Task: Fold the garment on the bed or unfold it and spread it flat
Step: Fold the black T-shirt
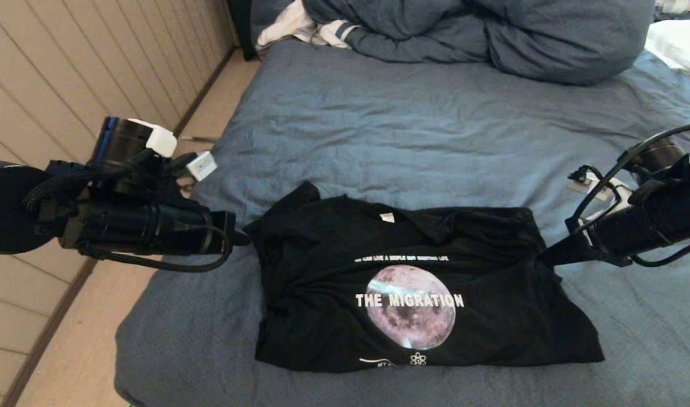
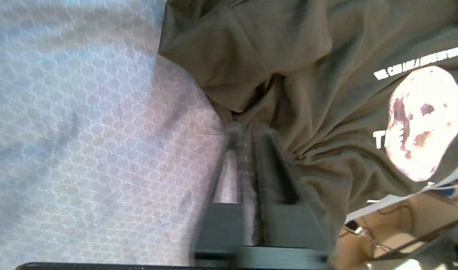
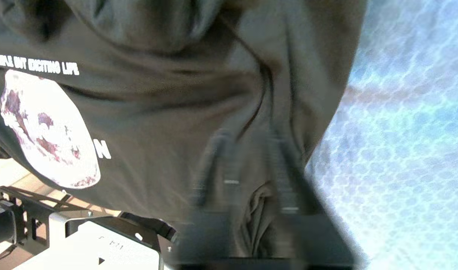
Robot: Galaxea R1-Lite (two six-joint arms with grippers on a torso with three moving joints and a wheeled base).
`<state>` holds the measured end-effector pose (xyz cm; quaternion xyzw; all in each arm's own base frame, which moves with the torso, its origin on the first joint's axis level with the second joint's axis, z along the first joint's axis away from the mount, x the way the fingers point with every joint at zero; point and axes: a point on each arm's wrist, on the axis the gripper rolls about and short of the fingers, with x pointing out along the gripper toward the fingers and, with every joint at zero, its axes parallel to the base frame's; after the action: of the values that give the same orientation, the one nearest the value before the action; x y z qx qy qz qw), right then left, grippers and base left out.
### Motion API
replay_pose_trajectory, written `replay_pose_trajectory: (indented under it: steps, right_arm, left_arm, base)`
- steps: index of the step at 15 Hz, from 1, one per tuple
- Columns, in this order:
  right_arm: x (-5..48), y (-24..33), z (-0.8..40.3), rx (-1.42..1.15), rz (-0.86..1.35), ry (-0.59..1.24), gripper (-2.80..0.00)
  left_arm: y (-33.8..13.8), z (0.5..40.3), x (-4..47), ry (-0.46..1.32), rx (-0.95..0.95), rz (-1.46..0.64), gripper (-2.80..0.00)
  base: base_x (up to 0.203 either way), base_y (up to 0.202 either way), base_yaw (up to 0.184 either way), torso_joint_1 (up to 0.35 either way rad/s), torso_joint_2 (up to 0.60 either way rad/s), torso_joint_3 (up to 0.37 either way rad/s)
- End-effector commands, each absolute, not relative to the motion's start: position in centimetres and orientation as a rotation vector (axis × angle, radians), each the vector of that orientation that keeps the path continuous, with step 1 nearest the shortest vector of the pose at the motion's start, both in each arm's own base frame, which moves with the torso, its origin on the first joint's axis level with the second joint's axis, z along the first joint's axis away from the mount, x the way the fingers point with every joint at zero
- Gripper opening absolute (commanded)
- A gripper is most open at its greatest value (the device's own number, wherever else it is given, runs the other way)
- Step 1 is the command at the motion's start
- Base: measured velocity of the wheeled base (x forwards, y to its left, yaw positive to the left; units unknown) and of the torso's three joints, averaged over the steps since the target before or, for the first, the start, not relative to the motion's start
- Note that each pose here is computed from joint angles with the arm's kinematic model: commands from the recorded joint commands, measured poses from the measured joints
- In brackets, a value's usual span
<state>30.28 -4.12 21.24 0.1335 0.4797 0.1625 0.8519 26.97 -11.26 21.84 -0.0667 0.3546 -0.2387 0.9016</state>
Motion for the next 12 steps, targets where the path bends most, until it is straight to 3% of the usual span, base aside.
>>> replay_pose_trajectory:
  steps: [1,12]
  right_arm:
    - [30.0,-4.2,21.1,0.288,0.341,1.018,0.0]
    - [29.9,-4.4,18.4,0.285,0.343,1.063,0.0]
  left_arm:
    - [-11.1,21.6,27.2,0.742,-0.145,-0.487,0.0]
    - [-9.4,20.6,27.8,0.707,-0.172,-0.432,0.0]
  base:
    - [0.0,0.0,0.0,0.0,0.0,0.0]
    - [0.0,0.0,0.0,0.0,0.0,0.0]
